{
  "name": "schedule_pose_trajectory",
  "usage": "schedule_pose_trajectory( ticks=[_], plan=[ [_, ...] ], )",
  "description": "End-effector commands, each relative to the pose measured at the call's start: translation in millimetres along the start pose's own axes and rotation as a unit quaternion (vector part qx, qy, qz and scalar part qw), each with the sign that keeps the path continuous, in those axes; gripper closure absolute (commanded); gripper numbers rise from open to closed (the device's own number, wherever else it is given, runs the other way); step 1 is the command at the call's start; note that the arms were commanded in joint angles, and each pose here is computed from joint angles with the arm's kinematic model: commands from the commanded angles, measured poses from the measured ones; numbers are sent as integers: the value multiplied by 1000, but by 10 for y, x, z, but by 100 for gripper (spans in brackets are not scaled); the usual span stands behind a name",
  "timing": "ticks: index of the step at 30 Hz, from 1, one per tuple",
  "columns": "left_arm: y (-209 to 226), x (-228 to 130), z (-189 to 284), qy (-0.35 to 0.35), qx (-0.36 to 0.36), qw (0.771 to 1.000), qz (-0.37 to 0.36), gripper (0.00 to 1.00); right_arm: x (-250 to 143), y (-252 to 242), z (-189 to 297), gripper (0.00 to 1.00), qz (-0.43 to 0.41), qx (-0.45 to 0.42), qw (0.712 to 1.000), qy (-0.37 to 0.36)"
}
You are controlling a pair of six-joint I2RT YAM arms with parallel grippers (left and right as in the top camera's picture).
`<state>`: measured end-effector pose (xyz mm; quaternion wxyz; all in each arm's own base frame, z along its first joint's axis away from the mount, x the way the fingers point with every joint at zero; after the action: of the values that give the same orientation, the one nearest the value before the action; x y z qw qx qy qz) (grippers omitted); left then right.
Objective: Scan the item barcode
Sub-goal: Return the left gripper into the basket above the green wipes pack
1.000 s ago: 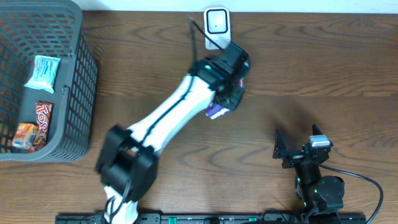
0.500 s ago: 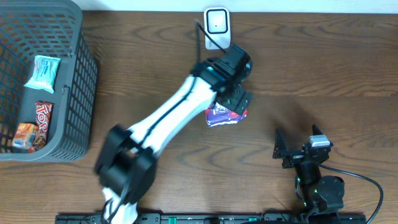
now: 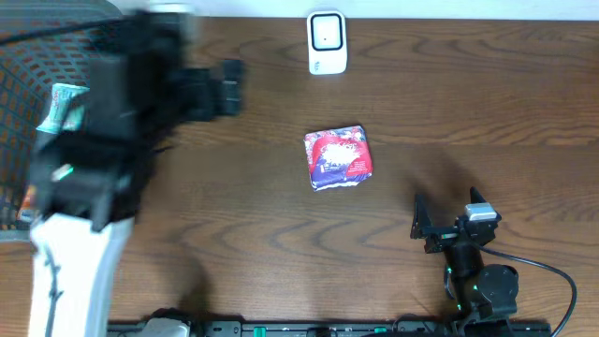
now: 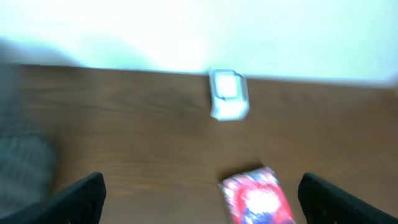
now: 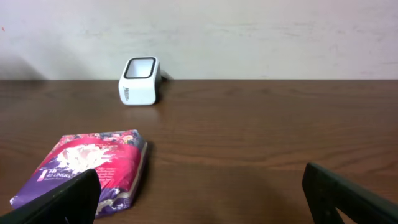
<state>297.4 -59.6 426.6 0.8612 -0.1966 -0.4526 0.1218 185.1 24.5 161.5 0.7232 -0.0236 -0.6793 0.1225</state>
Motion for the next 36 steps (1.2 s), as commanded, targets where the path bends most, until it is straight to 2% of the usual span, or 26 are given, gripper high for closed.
schedule_pose_trajectory(
  ticks=[1, 6, 7, 9, 25, 36],
  plan=[
    [407, 204, 359, -56, 57, 995, 56, 2, -10, 7, 0, 1, 3, 2, 1000, 1],
    [971, 284, 666, -94, 148, 975, 137, 2, -10, 7, 0, 1, 3, 2, 1000, 1],
    [1140, 278, 704, -98, 173, 963, 183, 2, -10, 7, 0, 1, 3, 2, 1000, 1],
    [1271, 255, 703, -93, 194, 953, 215, 2, -10, 7, 0, 1, 3, 2, 1000, 1],
    [1653, 56, 234, 20, 250, 933, 258, 2, -10, 7, 0, 1, 3, 2, 1000, 1],
    [1723, 33, 127, 38, 258, 929, 264, 2, -10, 7, 0, 1, 3, 2, 1000, 1]
  ],
)
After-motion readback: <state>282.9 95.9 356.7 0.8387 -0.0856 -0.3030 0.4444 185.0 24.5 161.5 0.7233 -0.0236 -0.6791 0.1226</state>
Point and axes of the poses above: each gripper's point midway between its finger pads, its own z axis back along the fingers, its own y axis along the line the jaws close on, x = y × z, the point moved 6 cm from there along z, back along the fingers, and after that the axes turned 15 degrees about z, right-handed, at the moved point
